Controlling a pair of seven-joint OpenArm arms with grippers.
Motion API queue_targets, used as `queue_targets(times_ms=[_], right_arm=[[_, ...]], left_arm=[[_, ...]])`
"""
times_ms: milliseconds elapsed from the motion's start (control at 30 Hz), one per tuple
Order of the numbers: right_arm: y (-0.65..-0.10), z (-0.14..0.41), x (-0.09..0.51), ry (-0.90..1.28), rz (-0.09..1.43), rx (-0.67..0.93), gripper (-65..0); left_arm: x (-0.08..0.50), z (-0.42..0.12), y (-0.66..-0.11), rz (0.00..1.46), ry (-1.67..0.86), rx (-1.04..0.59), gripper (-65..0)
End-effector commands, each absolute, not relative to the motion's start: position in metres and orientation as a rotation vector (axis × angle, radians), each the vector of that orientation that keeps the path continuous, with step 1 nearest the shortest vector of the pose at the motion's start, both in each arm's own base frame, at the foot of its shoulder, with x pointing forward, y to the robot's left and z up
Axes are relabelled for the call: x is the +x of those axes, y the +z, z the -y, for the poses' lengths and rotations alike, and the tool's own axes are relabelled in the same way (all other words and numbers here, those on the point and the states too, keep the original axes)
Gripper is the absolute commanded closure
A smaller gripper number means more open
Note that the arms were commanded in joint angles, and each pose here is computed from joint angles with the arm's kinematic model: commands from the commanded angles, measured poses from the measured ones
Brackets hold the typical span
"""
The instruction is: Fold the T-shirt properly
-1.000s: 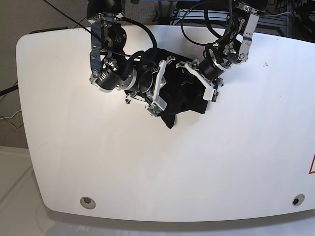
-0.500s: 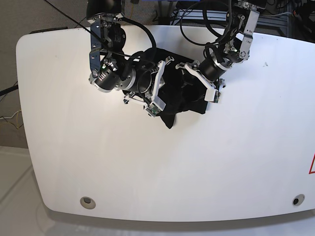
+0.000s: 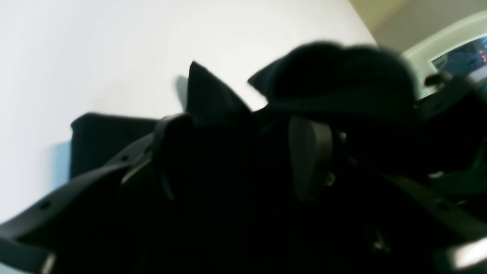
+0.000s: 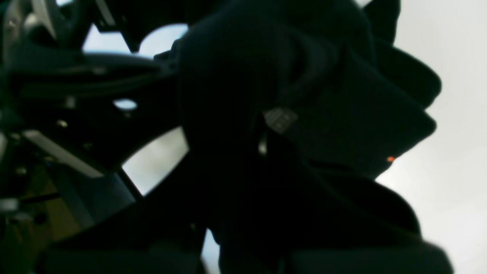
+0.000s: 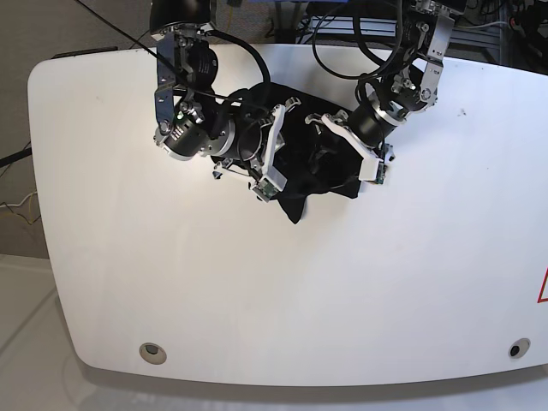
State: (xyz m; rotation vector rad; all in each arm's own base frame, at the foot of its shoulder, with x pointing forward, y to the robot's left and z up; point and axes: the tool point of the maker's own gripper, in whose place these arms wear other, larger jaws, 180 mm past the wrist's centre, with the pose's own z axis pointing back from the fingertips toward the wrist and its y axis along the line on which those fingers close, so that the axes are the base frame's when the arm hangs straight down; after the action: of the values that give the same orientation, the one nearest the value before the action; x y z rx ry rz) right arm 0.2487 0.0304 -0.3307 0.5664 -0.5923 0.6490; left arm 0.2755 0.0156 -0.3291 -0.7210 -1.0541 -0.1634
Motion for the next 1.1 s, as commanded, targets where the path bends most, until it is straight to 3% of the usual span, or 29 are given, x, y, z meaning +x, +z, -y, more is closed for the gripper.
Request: queue_targets(times_ms=[0,567,1067], right_arm=[[-0.313,-0.045,0.253,0.656,0.659,0.633,0.0],[-0.31,-0.047,0.255,0.657,0.668,0.638,0.0],[-0.299,-0.049,0.266,0.62,0.688,0.645,0.0]], left_arm=[[0.276,-0.016,-0.311,1.107,-0.179,-0.762,-38.7],[0.298,-0.14,-0.307,1.217,0.009,-0.483,-38.7],[0.281,-0.176,-0.325,1.175,0.068,-0.398,-38.7]])
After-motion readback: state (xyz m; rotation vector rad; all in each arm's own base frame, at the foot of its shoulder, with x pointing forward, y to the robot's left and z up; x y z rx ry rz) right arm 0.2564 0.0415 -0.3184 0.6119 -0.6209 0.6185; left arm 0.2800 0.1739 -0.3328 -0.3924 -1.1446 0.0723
